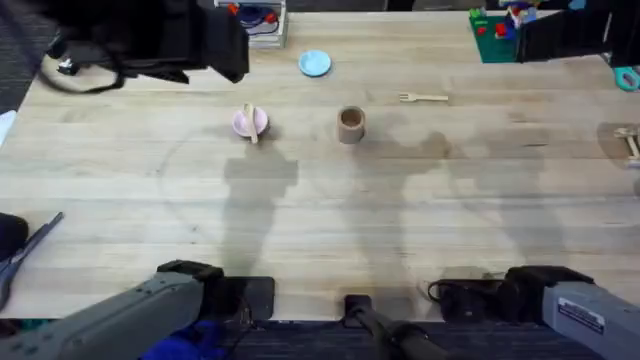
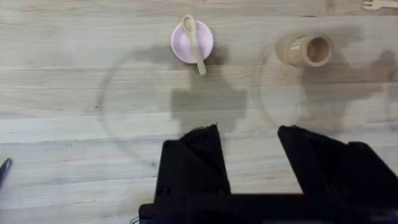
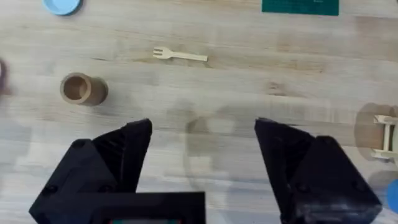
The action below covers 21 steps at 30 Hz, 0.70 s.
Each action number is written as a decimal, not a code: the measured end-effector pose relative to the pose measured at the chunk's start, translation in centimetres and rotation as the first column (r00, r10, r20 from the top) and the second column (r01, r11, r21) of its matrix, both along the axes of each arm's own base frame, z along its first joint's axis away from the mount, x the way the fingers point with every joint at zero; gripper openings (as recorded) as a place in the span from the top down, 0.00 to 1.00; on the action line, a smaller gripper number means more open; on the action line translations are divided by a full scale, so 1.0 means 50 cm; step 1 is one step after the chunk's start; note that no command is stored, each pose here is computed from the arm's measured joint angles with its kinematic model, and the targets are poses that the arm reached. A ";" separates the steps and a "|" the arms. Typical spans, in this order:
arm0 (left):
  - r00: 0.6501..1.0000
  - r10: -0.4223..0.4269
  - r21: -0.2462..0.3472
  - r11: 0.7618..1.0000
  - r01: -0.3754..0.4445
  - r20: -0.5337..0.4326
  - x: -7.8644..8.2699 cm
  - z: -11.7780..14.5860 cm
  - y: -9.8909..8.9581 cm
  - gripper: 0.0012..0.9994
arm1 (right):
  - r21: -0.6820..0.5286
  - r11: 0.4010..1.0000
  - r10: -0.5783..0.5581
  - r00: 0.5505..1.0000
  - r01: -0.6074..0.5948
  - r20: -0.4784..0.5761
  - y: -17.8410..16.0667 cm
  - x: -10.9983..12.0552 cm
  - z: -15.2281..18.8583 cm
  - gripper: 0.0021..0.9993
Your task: Pick up a utensil and set it on the pink plate, then put the other utensil in the container.
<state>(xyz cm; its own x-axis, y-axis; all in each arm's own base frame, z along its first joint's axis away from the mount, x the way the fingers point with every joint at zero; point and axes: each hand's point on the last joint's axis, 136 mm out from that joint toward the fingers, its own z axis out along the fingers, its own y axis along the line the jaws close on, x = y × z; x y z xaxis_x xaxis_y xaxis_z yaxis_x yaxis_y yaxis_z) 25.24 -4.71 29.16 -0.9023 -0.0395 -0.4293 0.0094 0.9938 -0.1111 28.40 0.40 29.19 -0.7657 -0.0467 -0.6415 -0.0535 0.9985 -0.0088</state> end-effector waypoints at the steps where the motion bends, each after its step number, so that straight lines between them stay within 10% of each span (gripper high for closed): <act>1: 1.000 -0.002 -0.006 1.000 0.003 0.014 -0.010 0.008 0.000 0.41 | 0.000 1.000 0.000 1.000 0.000 0.000 0.000 0.000 0.000 0.00; 21: 0.988 -0.118 -0.077 0.989 0.125 0.097 -0.102 0.035 -0.024 0.40 | 0.000 1.000 0.000 1.000 0.000 0.000 0.000 0.000 0.000 0.00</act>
<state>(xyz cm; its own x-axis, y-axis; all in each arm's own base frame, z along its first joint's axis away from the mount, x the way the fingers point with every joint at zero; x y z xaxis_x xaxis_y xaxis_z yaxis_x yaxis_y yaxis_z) 20.13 -5.92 30.92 -0.8592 0.0292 -0.5108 0.1436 0.9720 -0.1860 28.40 0.40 29.19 -0.7657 -0.0467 -0.6415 -0.0535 0.9985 -0.0088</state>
